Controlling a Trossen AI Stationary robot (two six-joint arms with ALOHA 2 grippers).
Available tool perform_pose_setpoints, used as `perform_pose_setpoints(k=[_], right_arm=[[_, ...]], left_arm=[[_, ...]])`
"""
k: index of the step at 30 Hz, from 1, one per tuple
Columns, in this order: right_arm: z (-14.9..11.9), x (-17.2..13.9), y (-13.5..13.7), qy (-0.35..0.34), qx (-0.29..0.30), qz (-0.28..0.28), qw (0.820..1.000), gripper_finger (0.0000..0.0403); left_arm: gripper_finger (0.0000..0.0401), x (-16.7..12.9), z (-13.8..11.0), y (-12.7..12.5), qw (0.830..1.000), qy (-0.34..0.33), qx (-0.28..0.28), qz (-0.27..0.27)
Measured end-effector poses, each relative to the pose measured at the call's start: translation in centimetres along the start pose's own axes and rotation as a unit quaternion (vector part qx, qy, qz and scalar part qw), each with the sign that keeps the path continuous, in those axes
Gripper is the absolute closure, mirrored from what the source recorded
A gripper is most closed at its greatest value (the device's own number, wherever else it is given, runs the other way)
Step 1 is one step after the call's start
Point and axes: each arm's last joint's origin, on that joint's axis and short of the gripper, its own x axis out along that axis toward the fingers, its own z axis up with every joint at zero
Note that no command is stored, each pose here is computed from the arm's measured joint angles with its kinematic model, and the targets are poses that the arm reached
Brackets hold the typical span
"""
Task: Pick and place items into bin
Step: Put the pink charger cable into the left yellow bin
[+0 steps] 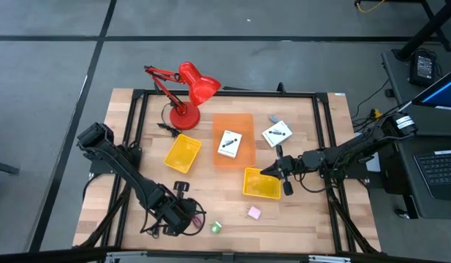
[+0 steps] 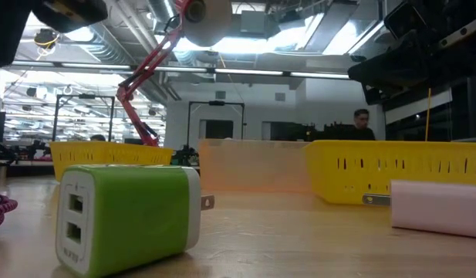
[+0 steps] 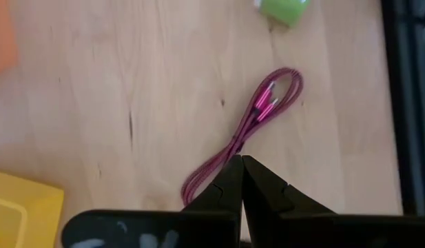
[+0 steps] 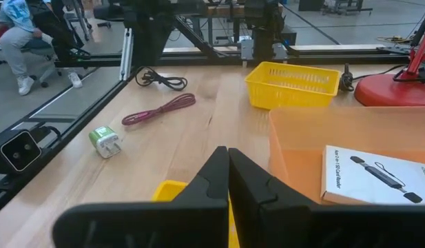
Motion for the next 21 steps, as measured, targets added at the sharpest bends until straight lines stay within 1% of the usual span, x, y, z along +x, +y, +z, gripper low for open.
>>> perform_pose_setpoints(k=[4, 15, 19, 21], right_arm=[[0.0, 0.0, 0.0, 0.0, 0.0, 0.0, 1.0, 0.0402], [0.0, 0.0, 0.0, 0.0, -0.019, 0.0, 1.0, 0.0402], [0.0, 0.0, 0.0, 0.0, -0.017, 0.0, 1.0, 0.0402], [0.0, 0.0, 0.0, 0.0, -0.017, 0.0, 1.0, 0.0402]], left_arm=[[0.0383, 0.4, -0.4, 0.1, 1.0, 0.009, -0.005, 0.005], [0.0301, 0.6, -0.4, 0.1, 1.0, -0.003, -0.002, 0.024], [0.0286, 2.1, -0.1, -0.6, 1.0, -0.008, 0.015, 0.021], [0.0286, 3.2, -0.1, -1.0, 0.999, 0.001, 0.038, 0.023]])
